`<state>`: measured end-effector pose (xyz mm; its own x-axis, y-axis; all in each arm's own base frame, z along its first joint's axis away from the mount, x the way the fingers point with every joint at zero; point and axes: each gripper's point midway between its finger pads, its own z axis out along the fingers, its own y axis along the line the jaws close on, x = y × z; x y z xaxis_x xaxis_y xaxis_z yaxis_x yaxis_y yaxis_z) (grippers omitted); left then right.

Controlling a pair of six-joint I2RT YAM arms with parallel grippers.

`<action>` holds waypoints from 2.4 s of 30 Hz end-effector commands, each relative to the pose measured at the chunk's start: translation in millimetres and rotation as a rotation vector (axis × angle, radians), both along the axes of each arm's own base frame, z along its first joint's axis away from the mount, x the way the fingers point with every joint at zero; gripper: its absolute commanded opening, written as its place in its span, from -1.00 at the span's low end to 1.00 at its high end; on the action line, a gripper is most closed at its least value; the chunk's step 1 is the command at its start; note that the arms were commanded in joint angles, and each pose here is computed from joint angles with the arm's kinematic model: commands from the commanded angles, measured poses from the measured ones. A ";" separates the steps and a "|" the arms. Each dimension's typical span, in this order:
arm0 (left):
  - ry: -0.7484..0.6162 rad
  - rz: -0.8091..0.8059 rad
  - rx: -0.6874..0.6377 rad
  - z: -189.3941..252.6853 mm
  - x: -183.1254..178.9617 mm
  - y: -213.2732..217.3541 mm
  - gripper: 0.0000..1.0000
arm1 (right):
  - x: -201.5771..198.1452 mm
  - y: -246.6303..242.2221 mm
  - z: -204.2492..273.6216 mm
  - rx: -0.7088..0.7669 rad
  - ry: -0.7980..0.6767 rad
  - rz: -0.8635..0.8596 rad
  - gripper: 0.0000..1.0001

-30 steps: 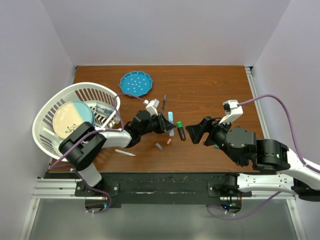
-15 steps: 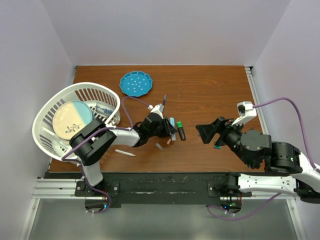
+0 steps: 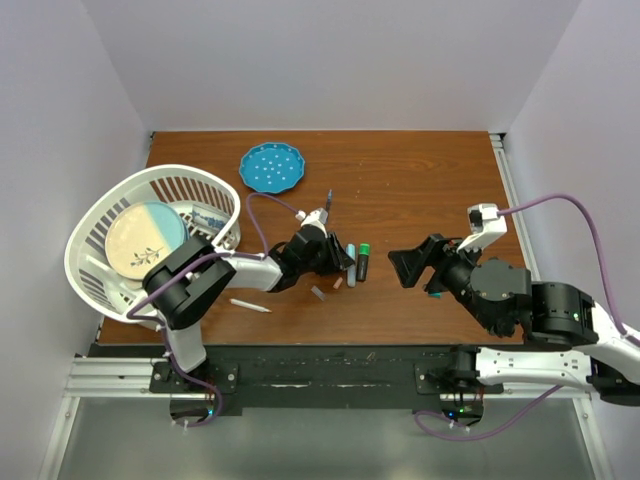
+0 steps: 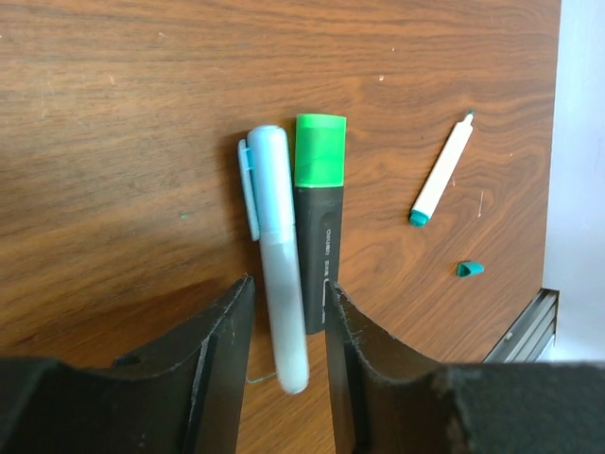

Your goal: Insert the pens into the pen caps

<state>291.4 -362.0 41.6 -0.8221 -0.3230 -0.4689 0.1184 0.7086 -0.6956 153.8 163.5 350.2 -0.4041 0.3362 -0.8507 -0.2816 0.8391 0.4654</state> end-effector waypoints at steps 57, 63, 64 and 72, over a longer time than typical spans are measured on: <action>-0.595 -0.009 0.202 188.5 -70.7 155.0 1.00 | 178.8 -118.1 -335.1 -0.143 0.837 -0.756 -0.41; -0.614 -0.052 0.162 199.5 -74.2 145.4 0.98 | 170.6 -114.9 -346.1 -0.159 0.877 -0.724 -0.61; -0.613 -0.060 0.157 200.0 -73.6 142.4 0.98 | 169.9 -113.8 -346.8 -0.160 0.877 -0.716 -0.64; -0.505 -0.144 0.100 171.0 -71.7 106.8 0.86 | 172.5 -88.4 -338.7 -0.069 0.818 -0.560 -1.00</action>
<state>218.9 -227.7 200.8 -0.5068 -0.1186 -0.8539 0.4675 0.7944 -0.3878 331.7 51.4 18.2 -0.6285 0.6258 -0.4618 0.6210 0.7613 0.1864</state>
